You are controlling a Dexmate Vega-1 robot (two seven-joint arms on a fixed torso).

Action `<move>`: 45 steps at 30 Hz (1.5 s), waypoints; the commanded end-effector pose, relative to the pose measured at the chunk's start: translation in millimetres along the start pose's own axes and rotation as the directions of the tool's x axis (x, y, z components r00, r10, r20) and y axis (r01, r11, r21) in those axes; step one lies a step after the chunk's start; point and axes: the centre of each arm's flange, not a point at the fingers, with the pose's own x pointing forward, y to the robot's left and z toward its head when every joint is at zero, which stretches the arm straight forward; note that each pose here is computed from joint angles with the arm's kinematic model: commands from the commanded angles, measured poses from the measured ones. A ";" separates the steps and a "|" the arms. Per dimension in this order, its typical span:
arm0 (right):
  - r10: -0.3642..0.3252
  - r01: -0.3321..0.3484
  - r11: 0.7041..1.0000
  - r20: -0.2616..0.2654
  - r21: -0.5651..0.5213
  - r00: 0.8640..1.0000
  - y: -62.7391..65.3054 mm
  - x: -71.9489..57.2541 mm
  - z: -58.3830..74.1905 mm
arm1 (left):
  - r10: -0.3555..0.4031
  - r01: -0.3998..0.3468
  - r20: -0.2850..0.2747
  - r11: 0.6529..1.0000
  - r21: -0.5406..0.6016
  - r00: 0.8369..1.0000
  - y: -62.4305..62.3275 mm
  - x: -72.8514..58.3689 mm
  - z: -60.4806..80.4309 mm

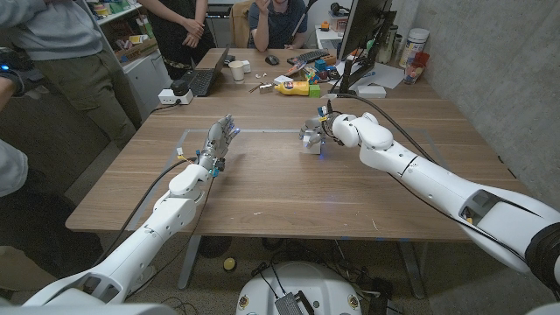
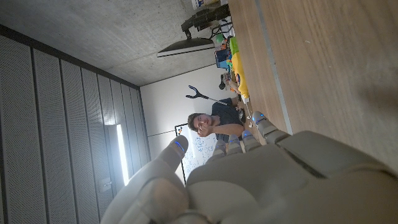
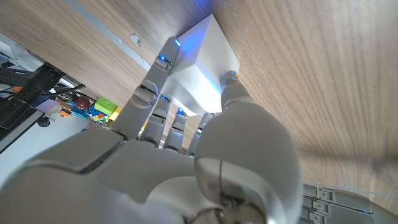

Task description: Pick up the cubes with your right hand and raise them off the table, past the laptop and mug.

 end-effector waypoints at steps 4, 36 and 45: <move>0.014 -0.015 1.000 0.031 0.022 0.999 0.2 0.7 -0.2 | 0.000 0.000 0.002 1.000 -0.003 1.000 0.9 0.3 0.1; -0.184 0.184 0.983 0.026 0.025 0.983 -51.8 -39.5 -8.5 | -0.008 0.008 0.006 1.000 -0.002 1.000 -2.6 -7.7 0.0; -0.213 0.212 0.977 0.022 0.009 0.977 -63.9 -46.8 -10.5 | -0.007 0.007 0.008 1.000 -0.002 1.000 -2.8 -9.1 0.5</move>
